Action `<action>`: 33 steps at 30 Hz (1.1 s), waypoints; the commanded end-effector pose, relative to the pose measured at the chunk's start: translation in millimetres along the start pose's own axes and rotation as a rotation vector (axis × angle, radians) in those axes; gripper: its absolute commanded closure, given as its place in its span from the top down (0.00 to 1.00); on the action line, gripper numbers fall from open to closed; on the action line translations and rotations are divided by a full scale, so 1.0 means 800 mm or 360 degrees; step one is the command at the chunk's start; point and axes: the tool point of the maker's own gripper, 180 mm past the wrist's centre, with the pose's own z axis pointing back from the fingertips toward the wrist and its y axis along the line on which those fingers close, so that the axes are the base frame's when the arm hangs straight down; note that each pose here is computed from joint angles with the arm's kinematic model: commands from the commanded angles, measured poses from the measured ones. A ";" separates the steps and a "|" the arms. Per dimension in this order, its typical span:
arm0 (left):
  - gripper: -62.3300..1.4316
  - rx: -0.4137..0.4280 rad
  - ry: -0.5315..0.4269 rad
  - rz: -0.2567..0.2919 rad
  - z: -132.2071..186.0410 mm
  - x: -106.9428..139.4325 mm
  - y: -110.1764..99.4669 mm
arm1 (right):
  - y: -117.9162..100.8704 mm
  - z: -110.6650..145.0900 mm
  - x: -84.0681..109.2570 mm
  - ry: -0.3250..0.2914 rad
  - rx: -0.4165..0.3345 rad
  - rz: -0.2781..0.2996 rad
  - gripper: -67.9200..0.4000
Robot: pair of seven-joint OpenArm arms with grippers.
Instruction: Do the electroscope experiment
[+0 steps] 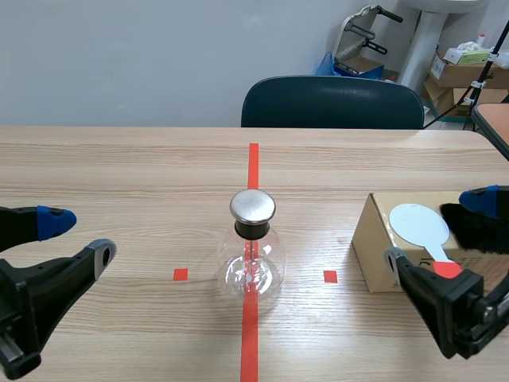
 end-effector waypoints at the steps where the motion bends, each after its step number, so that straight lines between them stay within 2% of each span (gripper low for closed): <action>1: 0.61 -0.0016 -0.0050 -0.0007 -0.001 0.013 -0.004 | 0.001 0.001 0.004 -0.0007 0.0022 0.0079 1.00; 4: 0.61 -0.0016 -0.0049 -0.0008 -0.001 0.013 -0.004 | 0.007 0.001 0.000 0.0061 0.0052 0.0311 1.00; 10: 0.61 -0.0017 -0.0048 -0.0009 -0.001 0.012 -0.005 | 0.025 0.013 -0.018 0.0261 0.0105 0.0900 1.00; 14: 0.61 -0.0073 -0.0038 -0.0034 -0.001 0.012 -0.011 | 0.029 0.025 -0.045 0.0421 0.0057 0.1252 1.00; 17: 0.61 -0.0180 -0.0036 -0.0054 -0.002 0.012 -0.026 | 0.031 0.032 -0.060 0.0512 -0.0002 0.1450 1.00; 20: 0.61 -0.0287 -0.0024 -0.0073 -0.001 0.010 -0.042 | 0.032 0.034 -0.068 0.0537 -0.0070 0.1578 1.00; 25: 0.61 -0.0462 -0.0027 -0.0092 0.003 0.009 -0.067 | 0.026 0.033 -0.073 0.0479 -0.0235 0.1722 1.00; 33: 0.61 -0.0743 -0.0012 -0.0096 0.018 0.010 -0.107 | 0.006 0.023 -0.083 0.0384 -0.0474 0.1826 1.00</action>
